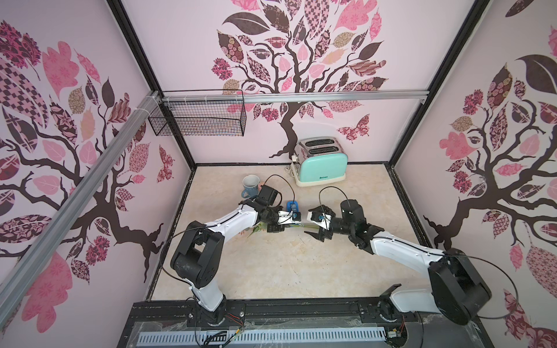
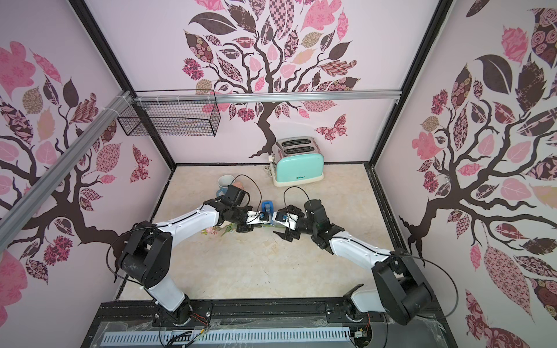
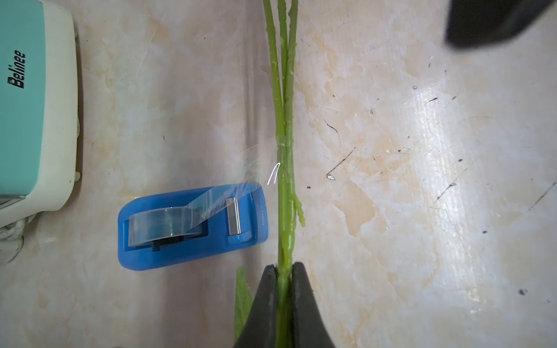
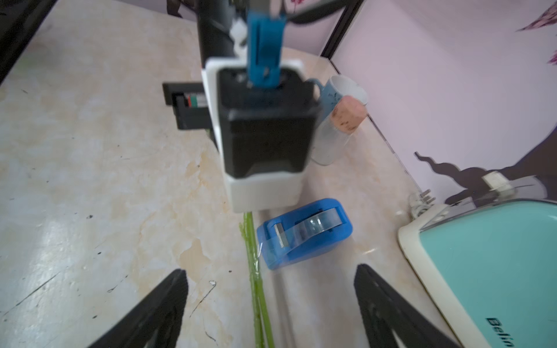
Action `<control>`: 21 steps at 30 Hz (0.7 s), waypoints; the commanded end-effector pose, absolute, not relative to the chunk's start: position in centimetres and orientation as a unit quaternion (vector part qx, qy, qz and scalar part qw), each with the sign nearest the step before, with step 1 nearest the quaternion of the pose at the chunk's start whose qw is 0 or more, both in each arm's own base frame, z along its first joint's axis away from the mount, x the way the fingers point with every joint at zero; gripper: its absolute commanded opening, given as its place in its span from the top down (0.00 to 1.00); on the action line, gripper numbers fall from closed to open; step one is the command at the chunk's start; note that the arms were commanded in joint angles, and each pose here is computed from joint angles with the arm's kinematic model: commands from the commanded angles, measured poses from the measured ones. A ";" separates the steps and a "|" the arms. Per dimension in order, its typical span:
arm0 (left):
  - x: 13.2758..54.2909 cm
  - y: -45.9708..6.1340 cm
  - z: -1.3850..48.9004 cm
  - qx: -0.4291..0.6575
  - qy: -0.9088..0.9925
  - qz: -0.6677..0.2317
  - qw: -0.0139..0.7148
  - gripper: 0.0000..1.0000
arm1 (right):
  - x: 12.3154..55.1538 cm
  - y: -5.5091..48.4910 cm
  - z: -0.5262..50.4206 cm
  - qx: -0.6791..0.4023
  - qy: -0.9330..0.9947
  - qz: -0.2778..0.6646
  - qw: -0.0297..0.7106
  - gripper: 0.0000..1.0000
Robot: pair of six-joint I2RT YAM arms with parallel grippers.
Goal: Wrap bouquets with tape
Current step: Wrap the tape around the bouquet.
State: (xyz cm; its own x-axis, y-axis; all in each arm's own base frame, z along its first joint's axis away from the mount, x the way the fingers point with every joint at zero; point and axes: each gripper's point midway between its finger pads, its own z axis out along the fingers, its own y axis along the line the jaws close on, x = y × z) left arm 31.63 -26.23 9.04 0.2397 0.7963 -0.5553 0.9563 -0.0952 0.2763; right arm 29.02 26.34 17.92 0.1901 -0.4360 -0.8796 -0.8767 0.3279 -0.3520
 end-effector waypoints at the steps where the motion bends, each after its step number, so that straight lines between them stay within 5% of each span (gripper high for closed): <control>1: 30.9 -26.2 8.9 0.737 0.587 -0.131 0.309 1.00 | 28.5 26.0 22.6 -0.458 0.597 0.273 0.599 0.03; 5: 30.6 -25.8 8.4 0.736 0.588 -0.122 0.312 1.00 | 29.9 24.5 23.8 -0.349 0.644 0.320 0.601 0.03; 7: 30.7 -25.7 8.7 0.735 0.585 -0.115 0.322 1.00 | 32.0 23.7 24.0 -0.262 0.692 0.346 0.577 0.11; 16: 30.6 -25.1 8.1 0.727 0.598 -0.101 0.322 1.00 | 36.6 28.1 14.8 -0.102 0.861 0.436 0.242 0.41; 21: 30.0 -24.7 7.6 0.722 0.607 -0.101 0.317 1.00 | 36.9 29.5 10.9 -0.045 0.868 0.468 0.159 0.47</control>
State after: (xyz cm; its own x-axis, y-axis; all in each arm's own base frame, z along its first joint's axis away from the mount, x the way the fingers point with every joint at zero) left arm 30.52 -24.64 7.25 0.2411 0.8214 -0.5169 0.9431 -0.0727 0.3243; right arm 38.48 28.81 13.51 -0.8401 0.0469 -0.5404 -0.4129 0.5908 0.6932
